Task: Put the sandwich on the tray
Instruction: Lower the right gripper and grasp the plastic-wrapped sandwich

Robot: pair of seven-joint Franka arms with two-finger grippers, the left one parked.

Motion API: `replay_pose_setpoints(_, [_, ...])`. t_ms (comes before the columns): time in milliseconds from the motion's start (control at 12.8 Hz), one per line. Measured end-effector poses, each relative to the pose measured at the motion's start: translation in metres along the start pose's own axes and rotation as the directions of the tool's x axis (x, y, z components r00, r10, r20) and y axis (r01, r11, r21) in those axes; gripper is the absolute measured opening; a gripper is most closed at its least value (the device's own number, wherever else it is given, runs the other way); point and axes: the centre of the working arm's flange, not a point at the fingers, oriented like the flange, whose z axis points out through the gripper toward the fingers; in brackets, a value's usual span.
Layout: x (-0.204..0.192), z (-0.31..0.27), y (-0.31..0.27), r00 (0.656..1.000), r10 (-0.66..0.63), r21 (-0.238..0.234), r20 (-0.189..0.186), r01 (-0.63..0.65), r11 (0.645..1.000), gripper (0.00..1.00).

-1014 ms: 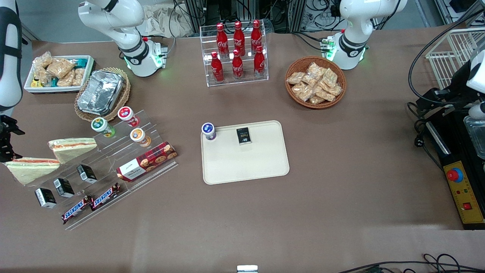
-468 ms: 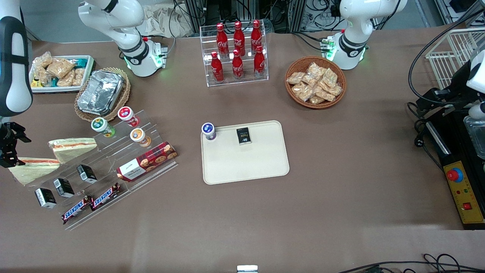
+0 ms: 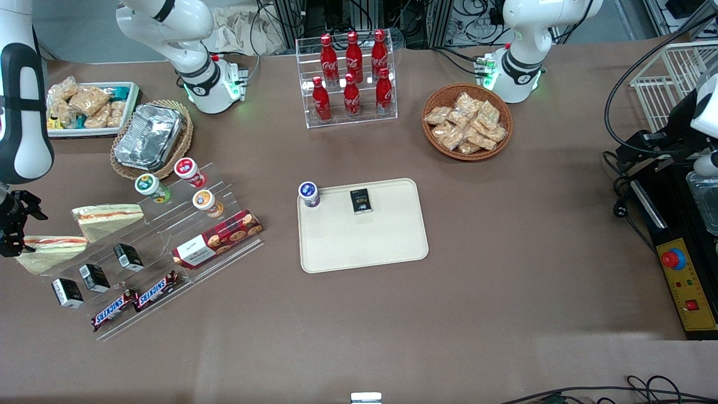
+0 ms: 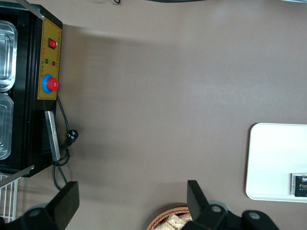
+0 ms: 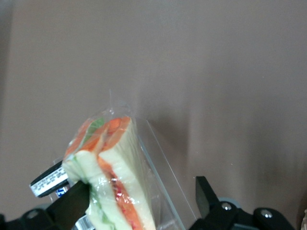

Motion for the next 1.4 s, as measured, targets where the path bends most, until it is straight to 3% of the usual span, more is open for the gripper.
replay_pose_setpoints(1404, [-0.007,-0.011,-0.001,0.999,-0.011,-0.021,0.036,0.012,1.0,0.99])
